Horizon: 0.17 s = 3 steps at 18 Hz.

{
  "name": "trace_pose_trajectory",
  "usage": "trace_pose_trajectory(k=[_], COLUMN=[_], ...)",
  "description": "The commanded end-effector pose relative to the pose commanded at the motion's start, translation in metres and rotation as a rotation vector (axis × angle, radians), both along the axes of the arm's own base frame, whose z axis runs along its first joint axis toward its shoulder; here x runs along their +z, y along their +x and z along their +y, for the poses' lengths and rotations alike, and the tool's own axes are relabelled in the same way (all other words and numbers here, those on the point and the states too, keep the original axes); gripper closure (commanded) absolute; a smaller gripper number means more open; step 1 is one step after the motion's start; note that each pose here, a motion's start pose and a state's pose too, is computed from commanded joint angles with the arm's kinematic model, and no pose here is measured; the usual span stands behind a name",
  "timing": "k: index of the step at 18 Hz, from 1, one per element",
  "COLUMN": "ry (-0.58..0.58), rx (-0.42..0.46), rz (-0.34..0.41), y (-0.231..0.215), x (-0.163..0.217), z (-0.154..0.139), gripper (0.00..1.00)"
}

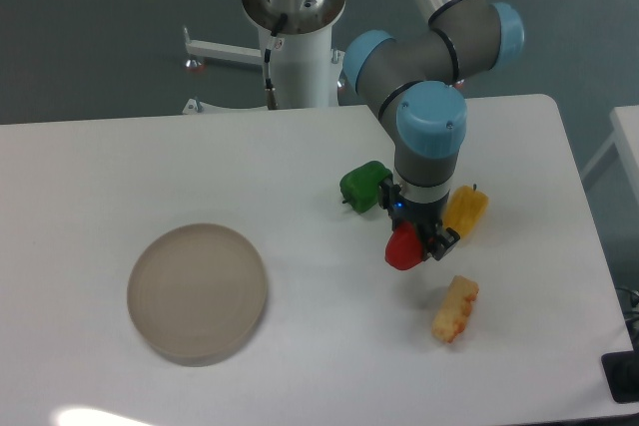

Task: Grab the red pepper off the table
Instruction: 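Lift the held red pepper and carry it toward the yellow pepper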

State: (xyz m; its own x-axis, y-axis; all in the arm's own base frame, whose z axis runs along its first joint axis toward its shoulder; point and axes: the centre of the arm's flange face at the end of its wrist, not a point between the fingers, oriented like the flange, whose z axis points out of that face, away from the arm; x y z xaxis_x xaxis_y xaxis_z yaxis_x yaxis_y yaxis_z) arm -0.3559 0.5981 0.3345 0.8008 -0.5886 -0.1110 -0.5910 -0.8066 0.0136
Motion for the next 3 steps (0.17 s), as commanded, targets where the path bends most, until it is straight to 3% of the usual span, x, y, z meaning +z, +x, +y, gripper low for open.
trace_pose_trajectory(k=[3], ry=[0.001], rx=[0.000], rz=[0.001], y=[0.0008], x=[0.0002], z=[0.0006], gripper=[0.49])
